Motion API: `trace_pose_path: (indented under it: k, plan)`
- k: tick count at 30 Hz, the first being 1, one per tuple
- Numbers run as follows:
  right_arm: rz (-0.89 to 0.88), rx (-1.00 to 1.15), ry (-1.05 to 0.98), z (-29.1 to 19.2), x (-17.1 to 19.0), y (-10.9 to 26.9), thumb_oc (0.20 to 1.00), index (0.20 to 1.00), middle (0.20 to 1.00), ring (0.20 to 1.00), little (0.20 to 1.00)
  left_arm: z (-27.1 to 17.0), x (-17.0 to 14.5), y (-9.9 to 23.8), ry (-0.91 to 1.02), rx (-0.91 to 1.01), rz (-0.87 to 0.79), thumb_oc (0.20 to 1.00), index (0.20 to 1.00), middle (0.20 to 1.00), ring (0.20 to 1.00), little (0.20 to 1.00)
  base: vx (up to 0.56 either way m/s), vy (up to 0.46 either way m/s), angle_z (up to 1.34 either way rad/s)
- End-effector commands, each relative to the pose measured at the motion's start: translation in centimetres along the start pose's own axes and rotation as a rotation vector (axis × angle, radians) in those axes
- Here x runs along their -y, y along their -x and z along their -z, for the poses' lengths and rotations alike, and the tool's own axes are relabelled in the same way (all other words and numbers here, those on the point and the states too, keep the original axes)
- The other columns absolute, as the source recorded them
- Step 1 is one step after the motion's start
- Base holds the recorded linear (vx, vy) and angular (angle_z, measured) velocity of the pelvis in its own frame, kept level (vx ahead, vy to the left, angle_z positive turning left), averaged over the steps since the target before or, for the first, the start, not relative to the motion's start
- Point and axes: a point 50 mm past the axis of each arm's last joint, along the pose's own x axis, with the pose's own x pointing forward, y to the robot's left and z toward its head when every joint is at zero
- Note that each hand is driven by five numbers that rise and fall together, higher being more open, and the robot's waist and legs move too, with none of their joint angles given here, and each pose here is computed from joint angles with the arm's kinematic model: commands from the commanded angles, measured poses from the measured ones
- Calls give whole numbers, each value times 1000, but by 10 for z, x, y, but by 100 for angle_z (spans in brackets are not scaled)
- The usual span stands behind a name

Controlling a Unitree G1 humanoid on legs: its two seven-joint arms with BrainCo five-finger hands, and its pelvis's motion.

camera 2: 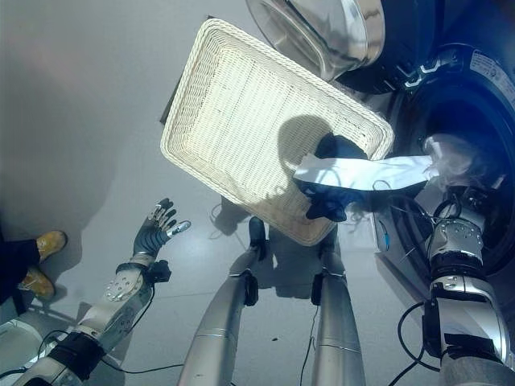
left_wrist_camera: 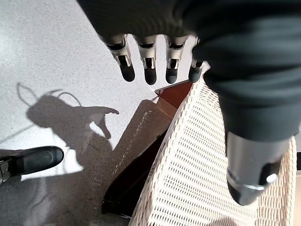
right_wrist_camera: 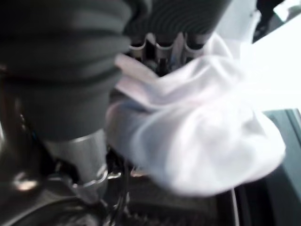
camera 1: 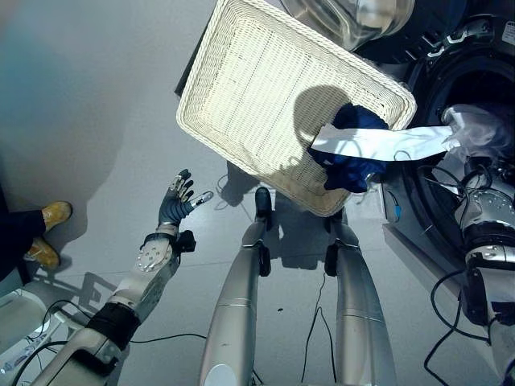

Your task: Put the clothes into the washing machine.

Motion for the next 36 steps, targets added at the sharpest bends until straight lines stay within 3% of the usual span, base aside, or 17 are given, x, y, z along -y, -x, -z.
trace_pose_path:
  k: [1, 8, 9, 14, 16, 19, 25, 26, 29, 30, 32, 36]
  plan:
    - [-123, 32, 266, -12, -39, 0, 1000, 1000, 1000, 1000, 1000, -4, 7, -1, 43, 41, -1, 1000, 1000, 1000, 1000, 1000, -7, 28, -4]
    - [-281, 403, 235, -56, -77, 15, 1000, 1000, 1000, 1000, 1000, 0, 1, 6, 49, 33, -21, 1000, 1000, 1000, 1000, 1000, -2, 70, -2]
    - [-337, 574, 163, -67, -93, 29, 1000, 1000, 1000, 1000, 1000, 5, 2, 11, 58, 25, -20, 1000, 1000, 1000, 1000, 1000, -1, 125, -1]
    - [-344, 964, 87, -85, -117, 72, 1000, 1000, 1000, 1000, 1000, 13, 13, 19, 93, 11, -17, 1000, 1000, 1000, 1000, 1000, 1, 120, -6]
    - [-304, 1015, 66, -83, -121, 79, 1000, 1000, 1000, 1000, 1000, 13, 16, 17, 108, 11, -13, 1000, 1000, 1000, 1000, 1000, -15, 139, -6]
    - [-239, 1009, 103, -79, -116, 75, 1000, 1000, 1000, 1000, 1000, 13, 19, 16, 118, 7, -8, 1000, 1000, 1000, 1000, 1000, 13, 68, -4]
    - [-106, 643, 20, -60, -52, 33, 1000, 1000, 1000, 1000, 1000, 11, 21, 9, 131, 18, 17, 1000, 1000, 1000, 1000, 1000, -3, 20, -1]
    - [-104, 516, -41, -50, -24, 21, 1000, 1000, 1000, 1000, 1000, 10, 23, 8, 132, 17, 25, 1000, 1000, 1000, 1000, 1000, 0, 0, 0]
    - [-106, 432, -36, -41, -4, 16, 1000, 1000, 1000, 1000, 1000, 10, 25, 7, 132, 20, 26, 1000, 1000, 1000, 1000, 1000, -2, 1, 1]
    - [-123, 315, 16, -24, 16, 14, 1000, 1000, 1000, 1000, 1000, 9, 27, 5, 135, 19, 22, 1000, 1000, 1000, 1000, 1000, 3, 32, 0]
    - [-134, 288, 31, -19, 23, 14, 1000, 1000, 1000, 1000, 1000, 10, 28, 5, 137, 19, 20, 1000, 1000, 1000, 1000, 1000, -7, 20, 0]
    - [-245, 147, 272, 12, 52, 28, 1000, 1000, 1000, 1000, 1000, 14, 34, 7, 152, 19, -2, 1000, 1000, 1000, 1000, 1000, -21, 55, 1]
